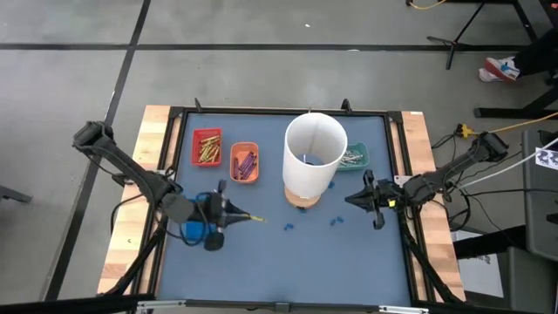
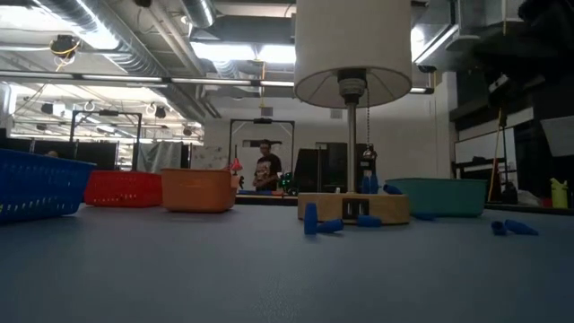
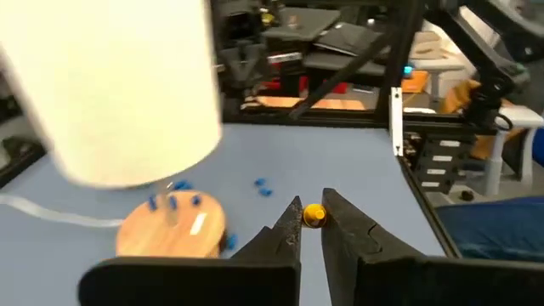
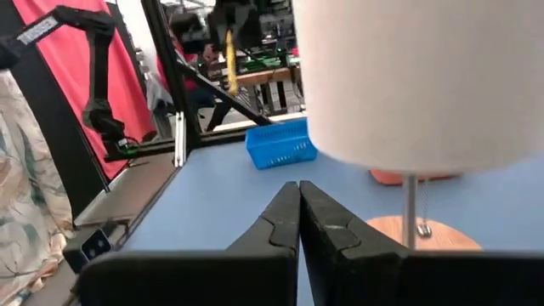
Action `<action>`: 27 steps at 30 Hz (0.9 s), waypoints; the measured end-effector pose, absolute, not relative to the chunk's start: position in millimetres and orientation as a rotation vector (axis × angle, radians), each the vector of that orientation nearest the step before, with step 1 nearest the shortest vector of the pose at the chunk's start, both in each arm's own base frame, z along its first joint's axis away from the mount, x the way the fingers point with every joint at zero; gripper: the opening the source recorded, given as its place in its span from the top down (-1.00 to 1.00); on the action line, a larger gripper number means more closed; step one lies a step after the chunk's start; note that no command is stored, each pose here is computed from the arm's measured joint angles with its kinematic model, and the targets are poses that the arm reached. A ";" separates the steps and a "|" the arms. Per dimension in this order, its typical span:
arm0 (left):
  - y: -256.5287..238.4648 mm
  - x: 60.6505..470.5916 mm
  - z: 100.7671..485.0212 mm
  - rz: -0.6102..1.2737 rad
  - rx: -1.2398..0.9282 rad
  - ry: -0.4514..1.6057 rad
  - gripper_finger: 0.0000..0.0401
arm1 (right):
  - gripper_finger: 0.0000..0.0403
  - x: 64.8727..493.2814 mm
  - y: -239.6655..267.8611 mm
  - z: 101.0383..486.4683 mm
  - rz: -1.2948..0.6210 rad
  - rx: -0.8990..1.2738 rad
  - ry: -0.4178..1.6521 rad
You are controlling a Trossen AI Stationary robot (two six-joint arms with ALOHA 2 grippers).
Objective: Sort crayons
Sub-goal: Put the yellow crayon into the blue bin
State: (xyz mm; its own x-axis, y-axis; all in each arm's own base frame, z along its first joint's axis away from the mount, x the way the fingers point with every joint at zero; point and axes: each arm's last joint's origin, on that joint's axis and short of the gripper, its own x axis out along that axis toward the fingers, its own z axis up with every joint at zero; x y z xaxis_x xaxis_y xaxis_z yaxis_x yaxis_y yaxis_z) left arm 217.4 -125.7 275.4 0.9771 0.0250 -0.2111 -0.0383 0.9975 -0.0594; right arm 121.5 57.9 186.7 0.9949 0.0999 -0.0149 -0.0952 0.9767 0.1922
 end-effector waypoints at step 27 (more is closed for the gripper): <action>-70.9 136.2 274.2 0.266 -0.364 0.551 0.95 | 0.95 106.0 14.7 173.8 -0.084 -0.017 -0.061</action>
State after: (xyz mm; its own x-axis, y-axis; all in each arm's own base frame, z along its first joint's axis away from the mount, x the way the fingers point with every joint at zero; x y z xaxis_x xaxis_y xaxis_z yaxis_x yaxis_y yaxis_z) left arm 136.2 -70.9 274.2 0.8206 0.1477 -0.5521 -0.3398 0.9028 -0.2635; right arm 106.0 14.7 173.8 0.9946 -0.0835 0.0621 0.0846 0.9963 -0.0144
